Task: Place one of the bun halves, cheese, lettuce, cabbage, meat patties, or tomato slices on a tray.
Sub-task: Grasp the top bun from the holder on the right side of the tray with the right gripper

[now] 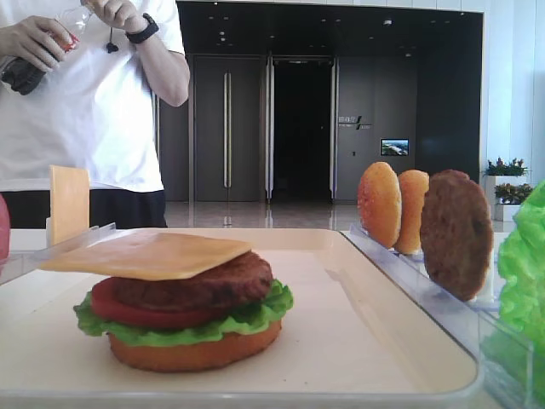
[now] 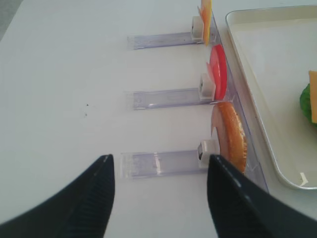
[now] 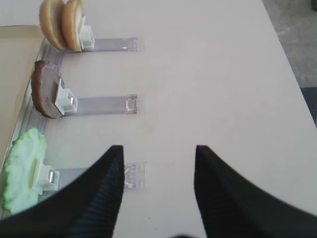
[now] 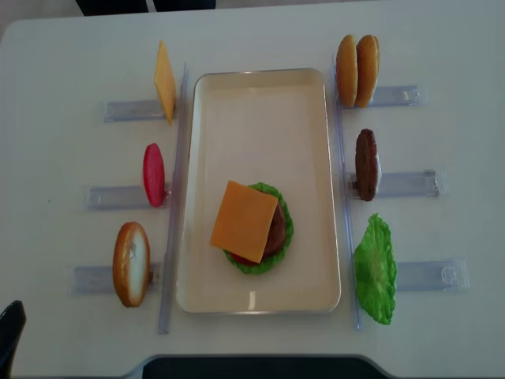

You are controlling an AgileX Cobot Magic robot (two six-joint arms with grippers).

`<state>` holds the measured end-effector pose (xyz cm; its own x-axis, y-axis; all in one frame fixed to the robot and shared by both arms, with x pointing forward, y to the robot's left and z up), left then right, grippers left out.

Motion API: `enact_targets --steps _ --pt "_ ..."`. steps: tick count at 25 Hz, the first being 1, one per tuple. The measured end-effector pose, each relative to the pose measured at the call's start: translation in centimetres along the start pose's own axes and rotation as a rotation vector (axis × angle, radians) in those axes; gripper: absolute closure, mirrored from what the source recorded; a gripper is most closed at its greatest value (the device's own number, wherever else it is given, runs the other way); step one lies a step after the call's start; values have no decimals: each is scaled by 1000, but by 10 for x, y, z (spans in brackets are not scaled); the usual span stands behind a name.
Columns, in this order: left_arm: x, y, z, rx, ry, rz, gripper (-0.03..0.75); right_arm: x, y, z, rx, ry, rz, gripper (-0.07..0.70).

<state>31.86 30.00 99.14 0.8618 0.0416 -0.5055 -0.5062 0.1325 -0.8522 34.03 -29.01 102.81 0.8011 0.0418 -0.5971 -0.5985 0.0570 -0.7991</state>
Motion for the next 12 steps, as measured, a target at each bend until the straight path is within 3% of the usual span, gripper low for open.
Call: enact_targets --steps 12 --pt "0 0 0 0 0 0 362 43 -36 0 13 11 234 284"
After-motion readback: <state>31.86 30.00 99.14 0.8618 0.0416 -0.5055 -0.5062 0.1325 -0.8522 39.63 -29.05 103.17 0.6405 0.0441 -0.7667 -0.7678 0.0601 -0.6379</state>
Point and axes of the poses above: a point on each arm's last joint axis where the gripper is mounted, x pointing out along that axis toward the gripper, z along the wrist's bending axis when the last joint is at zero, y = z × x, the point moved 10 cm from there along x, pointing out along that axis toward the gripper, and after that the axes turned 4 degrees about x, right-handed, at the moved point
